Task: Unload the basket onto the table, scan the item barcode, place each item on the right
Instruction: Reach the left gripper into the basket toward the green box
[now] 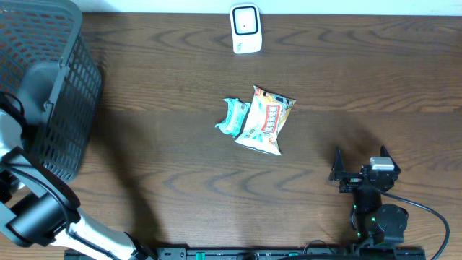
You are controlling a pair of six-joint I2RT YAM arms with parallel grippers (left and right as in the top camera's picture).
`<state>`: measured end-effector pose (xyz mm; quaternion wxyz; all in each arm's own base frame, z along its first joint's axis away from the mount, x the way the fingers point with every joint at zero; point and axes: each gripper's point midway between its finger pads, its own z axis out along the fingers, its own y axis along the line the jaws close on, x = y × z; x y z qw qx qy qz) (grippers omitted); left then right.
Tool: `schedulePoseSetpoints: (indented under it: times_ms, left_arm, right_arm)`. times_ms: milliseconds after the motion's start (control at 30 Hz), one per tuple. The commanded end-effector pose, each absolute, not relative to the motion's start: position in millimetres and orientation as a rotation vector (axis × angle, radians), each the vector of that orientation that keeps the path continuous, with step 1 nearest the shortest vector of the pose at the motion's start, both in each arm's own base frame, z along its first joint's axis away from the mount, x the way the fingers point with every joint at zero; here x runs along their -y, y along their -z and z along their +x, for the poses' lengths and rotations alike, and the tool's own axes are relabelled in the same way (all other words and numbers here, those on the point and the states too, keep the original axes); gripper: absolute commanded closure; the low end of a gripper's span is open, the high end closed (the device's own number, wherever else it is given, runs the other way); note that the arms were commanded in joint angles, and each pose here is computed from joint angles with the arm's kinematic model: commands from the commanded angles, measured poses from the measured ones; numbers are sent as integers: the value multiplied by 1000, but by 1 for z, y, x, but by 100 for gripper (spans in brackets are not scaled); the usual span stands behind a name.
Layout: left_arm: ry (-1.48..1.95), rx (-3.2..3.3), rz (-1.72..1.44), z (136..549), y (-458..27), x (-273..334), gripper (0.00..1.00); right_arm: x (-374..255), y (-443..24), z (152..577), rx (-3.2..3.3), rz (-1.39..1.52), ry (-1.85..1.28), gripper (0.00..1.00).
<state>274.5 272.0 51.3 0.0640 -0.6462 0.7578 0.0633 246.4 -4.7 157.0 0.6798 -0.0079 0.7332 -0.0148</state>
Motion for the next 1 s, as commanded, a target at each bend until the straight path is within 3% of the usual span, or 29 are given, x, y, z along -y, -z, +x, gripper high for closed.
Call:
schedulePoseSetpoints:
  times_ms: [0,633,667,733,767,900,967]
  left_arm:
    - [75,-2302,-1868,303,-61,-253,70]
    - [322,-1960,-1434,348,-220,-240,70]
    - [308,-1957,-1436,346,-221,-242,64]
    - [274,-1963,-1461,341,-218,-244,36]
    - [253,-1974,-1484,338,-213,-245,30]
    - [181,-2017,-1565,325,-190,-249,13]
    - [175,-2039,-1590,323,-179,-248,11]
  right_arm:
    - [7,-156,246,-1647,-14,49,1]
    - [7,-156,246,-1647,-14,49,1]
    - [7,-156,246,-1647,-14,49,1]
    - [7,-156,246,-1647,-14,49,1]
    - [7,-156,246,-1647,-14,49,1]
    - [7,-156,246,-1647,-14,49,1]
    - [7,-156,246,-1647,-14,49,1]
